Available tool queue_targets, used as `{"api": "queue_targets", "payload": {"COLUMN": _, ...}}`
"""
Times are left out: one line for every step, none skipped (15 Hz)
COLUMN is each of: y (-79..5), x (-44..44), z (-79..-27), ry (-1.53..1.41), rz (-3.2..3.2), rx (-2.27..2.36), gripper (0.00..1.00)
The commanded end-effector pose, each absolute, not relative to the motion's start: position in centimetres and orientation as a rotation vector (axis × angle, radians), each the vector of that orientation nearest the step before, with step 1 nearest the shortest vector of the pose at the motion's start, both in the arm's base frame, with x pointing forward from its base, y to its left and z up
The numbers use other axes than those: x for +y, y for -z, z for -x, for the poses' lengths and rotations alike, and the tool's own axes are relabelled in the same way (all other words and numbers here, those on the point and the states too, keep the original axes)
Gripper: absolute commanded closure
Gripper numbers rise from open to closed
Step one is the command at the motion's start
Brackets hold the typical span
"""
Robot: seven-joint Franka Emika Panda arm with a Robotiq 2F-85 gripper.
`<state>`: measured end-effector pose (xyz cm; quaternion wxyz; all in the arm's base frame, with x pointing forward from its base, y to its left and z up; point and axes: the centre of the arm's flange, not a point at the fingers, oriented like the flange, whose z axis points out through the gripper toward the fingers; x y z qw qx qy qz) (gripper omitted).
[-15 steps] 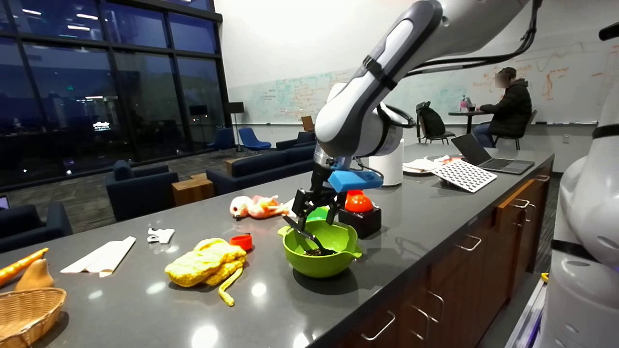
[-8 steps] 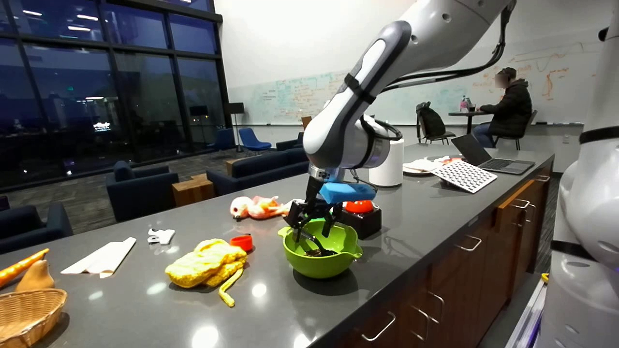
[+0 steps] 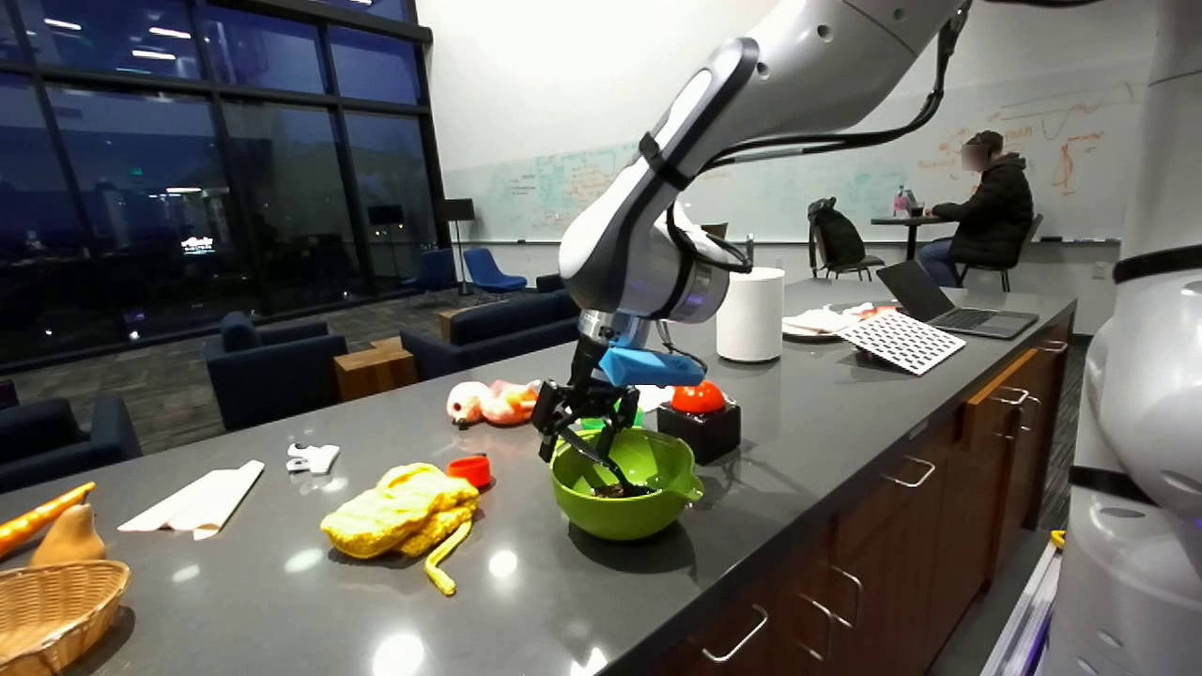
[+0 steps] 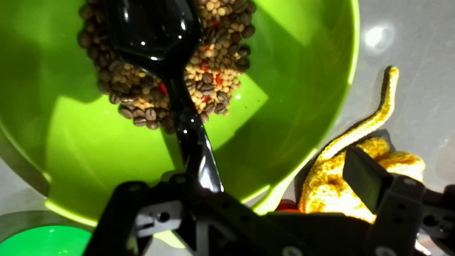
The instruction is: Pick up the black spoon from the green bowl and put it on the kitchen counter
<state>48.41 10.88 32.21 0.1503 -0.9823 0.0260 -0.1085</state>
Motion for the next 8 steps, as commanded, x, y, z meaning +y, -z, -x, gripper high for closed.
{"api": "queue_targets", "payload": {"y": -32.6, "x": 10.4, "z": -49.1, "ry": 0.319, "rz": 2.84, "rx": 0.029, "gripper": 0.0}}
{"api": "queue_targets", "payload": {"y": -32.7, "x": 9.9, "z": -49.0, "ry": 0.317, "rz": 2.885, "rx": 0.016, "gripper": 0.0}}
{"api": "queue_targets", "payload": {"y": -32.8, "x": 9.3, "z": -48.8, "ry": 0.309, "rz": 2.925, "rx": -0.002, "gripper": 0.0}}
{"api": "queue_targets", "payload": {"y": -32.9, "x": 8.7, "z": -48.5, "ry": 0.294, "rz": 2.96, "rx": -0.018, "gripper": 0.0}}
{"api": "queue_targets", "payload": {"y": -32.9, "x": 8.1, "z": -48.3, "ry": 0.272, "rz": 2.962, "rx": -0.028, "gripper": 0.0}}
{"api": "queue_targets", "payload": {"y": -32.8, "x": 7.5, "z": -48.1, "ry": 0.256, "rz": 2.976, "rx": -0.024, "gripper": 0.0}}
{"api": "queue_targets", "payload": {"y": -32.6, "x": 7.1, "z": -48.1, "ry": 0.233, "rz": 2.967, "rx": -0.02, "gripper": 0.0}}
{"api": "queue_targets", "payload": {"y": -32.3, "x": 6.8, "z": -48.0, "ry": 0.213, "rz": 2.956, "rx": -0.007, "gripper": 0.0}}
